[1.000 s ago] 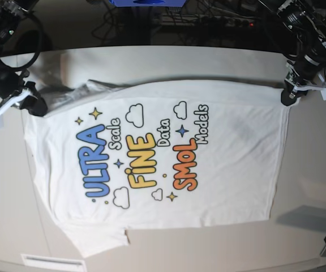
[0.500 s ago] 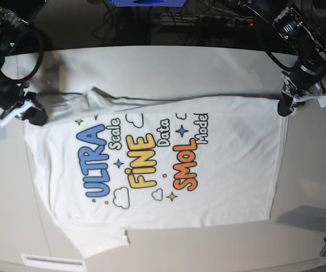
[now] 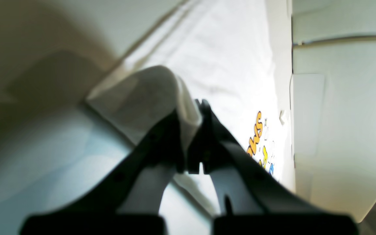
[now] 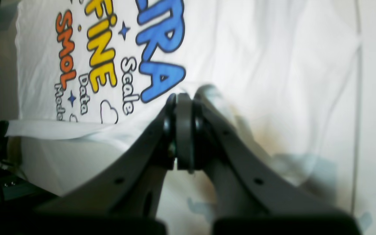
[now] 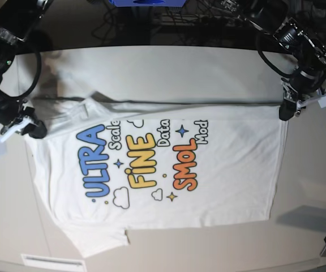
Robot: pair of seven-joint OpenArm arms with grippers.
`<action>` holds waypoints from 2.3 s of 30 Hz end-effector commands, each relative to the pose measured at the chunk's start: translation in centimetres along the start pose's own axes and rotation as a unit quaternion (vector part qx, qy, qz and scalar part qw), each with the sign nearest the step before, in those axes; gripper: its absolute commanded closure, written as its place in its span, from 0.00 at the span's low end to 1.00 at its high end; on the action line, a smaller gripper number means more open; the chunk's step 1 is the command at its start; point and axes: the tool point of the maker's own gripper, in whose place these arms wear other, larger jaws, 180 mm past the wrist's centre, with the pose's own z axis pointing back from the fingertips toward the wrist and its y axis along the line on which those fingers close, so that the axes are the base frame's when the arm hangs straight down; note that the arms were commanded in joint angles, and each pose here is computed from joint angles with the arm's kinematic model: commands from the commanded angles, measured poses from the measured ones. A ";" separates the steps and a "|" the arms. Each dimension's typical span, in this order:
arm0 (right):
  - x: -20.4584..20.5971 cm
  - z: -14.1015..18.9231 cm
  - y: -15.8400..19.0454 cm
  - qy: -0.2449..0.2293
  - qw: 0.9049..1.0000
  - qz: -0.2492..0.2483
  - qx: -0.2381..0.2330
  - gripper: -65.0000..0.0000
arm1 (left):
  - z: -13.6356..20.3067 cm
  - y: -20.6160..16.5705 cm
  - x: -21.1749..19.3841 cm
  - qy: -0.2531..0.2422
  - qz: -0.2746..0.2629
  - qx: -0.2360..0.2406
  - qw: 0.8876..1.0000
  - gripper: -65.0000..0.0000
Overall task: Fold the T-shirt properly
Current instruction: 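Release both grippers and lift them off the shirt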
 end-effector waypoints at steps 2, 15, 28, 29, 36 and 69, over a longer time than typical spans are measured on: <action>1.4 0.3 -0.2 -0.017 1.000 0.005 0.003 1.00 | -0.1 -1.4 1.7 -0.025 0.005 -0.024 0.999 1.00; 2.8 -0.7 -1.5 -0.011 1.000 -0.016 0.006 1.00 | -2.6 -3.3 1.8 -0.021 0.037 -0.057 0.997 1.00; 2.7 -3.1 -1.5 0.008 1.000 -0.016 0.016 1.00 | -3.3 -3.3 2.3 -0.040 0.029 -0.043 0.998 1.00; 3.2 -3.1 -1.4 0.001 1.000 -0.013 0.016 1.00 | -3.4 -3.5 2.3 -0.041 0.029 -0.045 0.998 1.00; 3.8 -3.0 -1.3 -0.006 1.000 -0.010 0.017 1.00 | -3.9 -5.1 3.3 -0.048 0.026 -0.062 0.997 1.00; 3.2 1.7 3.2 -0.049 0.977 0.204 -0.033 0.55 | -1.3 -9.2 4.0 -0.061 -0.269 -0.029 0.961 0.66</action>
